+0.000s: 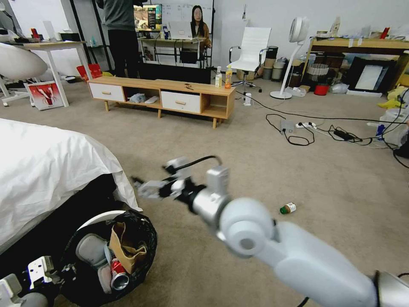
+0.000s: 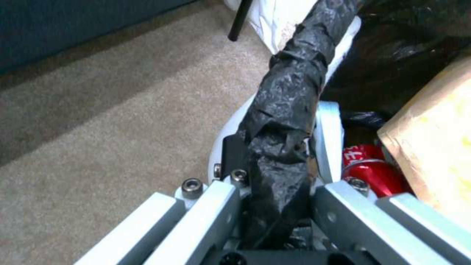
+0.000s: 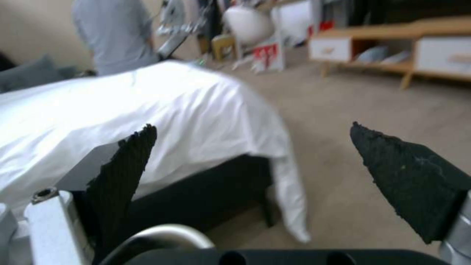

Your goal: Pick up the trash bin and place the garbage on the floor into it.

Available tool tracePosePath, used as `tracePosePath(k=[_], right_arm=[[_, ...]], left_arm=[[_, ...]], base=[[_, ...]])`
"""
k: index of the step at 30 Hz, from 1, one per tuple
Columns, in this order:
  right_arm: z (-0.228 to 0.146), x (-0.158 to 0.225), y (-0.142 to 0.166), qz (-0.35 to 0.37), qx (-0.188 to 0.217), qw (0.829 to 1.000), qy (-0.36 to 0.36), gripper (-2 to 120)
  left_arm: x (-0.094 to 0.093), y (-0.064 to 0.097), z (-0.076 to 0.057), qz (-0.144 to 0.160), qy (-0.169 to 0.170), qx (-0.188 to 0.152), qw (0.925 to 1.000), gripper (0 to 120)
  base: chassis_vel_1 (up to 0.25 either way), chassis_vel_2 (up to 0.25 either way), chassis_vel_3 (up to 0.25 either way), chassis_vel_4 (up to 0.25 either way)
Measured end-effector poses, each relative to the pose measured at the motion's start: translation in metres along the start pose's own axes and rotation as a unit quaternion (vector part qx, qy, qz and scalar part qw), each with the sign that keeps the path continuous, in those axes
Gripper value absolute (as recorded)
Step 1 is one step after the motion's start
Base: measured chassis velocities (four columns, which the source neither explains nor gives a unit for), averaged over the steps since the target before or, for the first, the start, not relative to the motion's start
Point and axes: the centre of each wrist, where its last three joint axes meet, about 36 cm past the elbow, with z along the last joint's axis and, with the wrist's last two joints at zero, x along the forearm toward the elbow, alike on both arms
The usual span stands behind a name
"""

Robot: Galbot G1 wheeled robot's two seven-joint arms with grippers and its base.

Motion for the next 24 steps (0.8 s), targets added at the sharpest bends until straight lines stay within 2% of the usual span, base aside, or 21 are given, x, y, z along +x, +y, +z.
tracePosePath(k=[7,10,11,13,15,16,17,19,22,24], right_arm=[[-0.011,0.034,-0.030,0.053,0.018,0.996,-0.073,100],[-0.025,0.059,-0.055,0.104,0.044,0.983,-0.144,100],[-0.025,0.059,-0.055,0.104,0.044,0.983,-0.144,100],[-0.034,0.072,-0.069,0.136,0.047,0.970,-0.196,100],[-0.035,0.073,-0.070,0.141,0.047,0.967,-0.205,100],[-0.038,0.080,-0.079,0.164,0.053,0.955,-0.241,100],[-0.038,0.080,-0.079,0.164,0.053,0.955,-0.241,100],[-0.032,0.097,-0.089,0.210,0.086,0.932,-0.283,100],[-0.023,0.107,-0.090,0.228,0.097,0.926,-0.286,100],[-0.007,0.126,-0.089,0.262,0.121,0.916,-0.280,100]], left_arm=[[0.002,0.001,-0.002,-0.002,-0.003,-0.001,1.0000,1],[0.005,0.002,-0.003,-0.004,-0.009,-0.003,0.9999,1],[0.005,0.002,-0.003,-0.004,-0.009,-0.003,0.9999,1],[0.013,0.003,0.000,-0.013,-0.014,-0.001,0.9998,1],[0.014,0.003,0.001,-0.015,-0.015,-0.002,0.9998,1],[0.019,0.002,0.004,-0.021,-0.019,-0.004,0.9996,1],[0.019,0.002,0.004,-0.021,-0.019,-0.004,0.9996,1],[0.023,-0.002,0.006,-0.021,-0.023,0.000,0.9995,1],[0.026,-0.004,0.008,-0.022,-0.024,0.001,0.9995,1],[0.028,-0.007,0.012,-0.024,-0.025,-0.002,0.9994,1]], base=[[0.000,0.000,0.000,0.000],[0.000,0.000,0.000,0.000],[0.000,0.000,0.000,0.000],[0.000,0.000,0.000,0.000],[0.000,0.000,0.000,0.000],[0.000,0.000,0.000,0.000],[0.000,0.000,0.000,0.000],[0.000,0.000,0.000,0.000],[0.000,0.000,0.000,0.000],[0.000,0.000,0.000,0.000]])
